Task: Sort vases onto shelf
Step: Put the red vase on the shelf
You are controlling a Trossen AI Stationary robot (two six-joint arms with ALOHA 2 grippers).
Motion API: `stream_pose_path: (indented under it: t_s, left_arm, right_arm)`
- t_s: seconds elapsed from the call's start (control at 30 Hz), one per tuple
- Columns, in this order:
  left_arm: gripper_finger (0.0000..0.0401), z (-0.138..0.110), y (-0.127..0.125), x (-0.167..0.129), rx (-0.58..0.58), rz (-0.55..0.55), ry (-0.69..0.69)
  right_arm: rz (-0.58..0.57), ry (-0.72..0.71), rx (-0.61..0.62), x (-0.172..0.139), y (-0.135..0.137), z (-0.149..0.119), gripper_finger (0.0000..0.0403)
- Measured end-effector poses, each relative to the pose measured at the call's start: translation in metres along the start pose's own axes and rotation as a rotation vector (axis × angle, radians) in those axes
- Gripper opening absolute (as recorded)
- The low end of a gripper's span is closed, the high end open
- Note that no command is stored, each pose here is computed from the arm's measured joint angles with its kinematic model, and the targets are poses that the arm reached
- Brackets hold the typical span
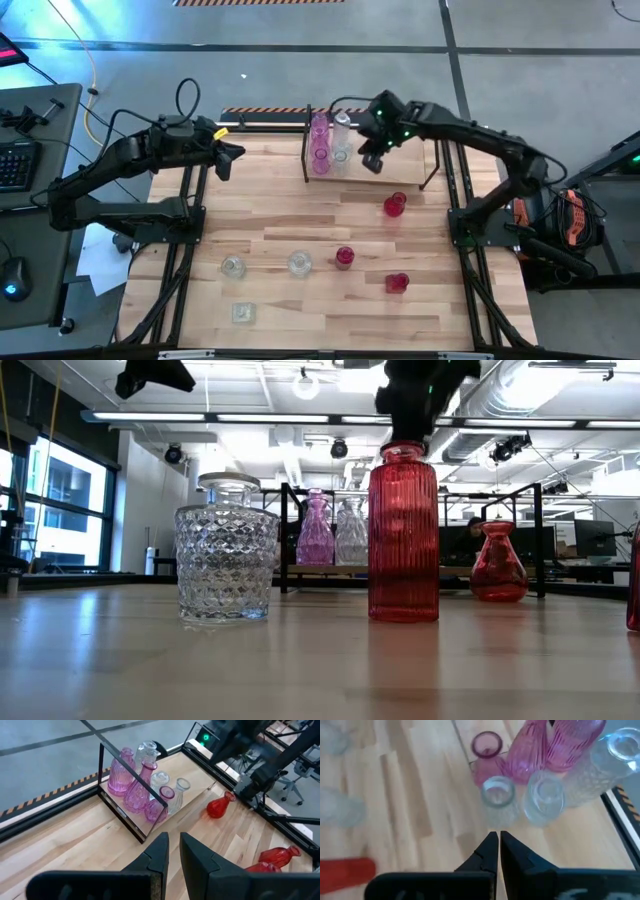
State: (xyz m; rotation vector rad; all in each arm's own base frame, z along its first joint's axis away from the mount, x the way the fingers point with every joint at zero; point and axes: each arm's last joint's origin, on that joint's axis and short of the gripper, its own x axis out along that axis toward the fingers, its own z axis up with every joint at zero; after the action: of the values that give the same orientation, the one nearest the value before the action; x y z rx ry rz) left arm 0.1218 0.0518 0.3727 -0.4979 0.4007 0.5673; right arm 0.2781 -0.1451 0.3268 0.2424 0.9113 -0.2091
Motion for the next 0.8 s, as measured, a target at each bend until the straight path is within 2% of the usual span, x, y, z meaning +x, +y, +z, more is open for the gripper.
stream_pose_path:
  t_s: [0.13,0.27,0.33,0.5,0.67,0.8]
  left_arm:
    - [0.0035,-0.001,0.0,0.001,0.024,0.006,0.013]
    - [0.0035,-0.001,0.0,0.001,0.027,0.006,0.013]
    - [0.0035,-0.001,0.0,0.001,0.033,0.006,0.013]
    - [0.0035,-0.002,0.0,0.001,0.06,0.004,0.02]
    - [0.0035,-0.007,-0.001,0.0,0.105,0.003,0.071]
    - [0.0035,-0.011,-0.001,0.0,0.118,0.005,0.109]
  right_arm:
    - [0.016,0.112,-0.005,-0.029,0.018,0.004,0.0]
    - [-0.055,0.317,0.005,-0.047,0.027,-0.009,0.0]
    - [-0.043,0.387,0.035,-0.05,0.027,-0.017,0.0002]
    - [0.029,0.467,0.101,-0.033,0.028,-0.037,0.0046]
    - [-0.002,0.504,0.195,-0.007,0.017,-0.066,0.012]
    - [-0.011,0.512,0.225,0.007,0.014,-0.088,0.0155]
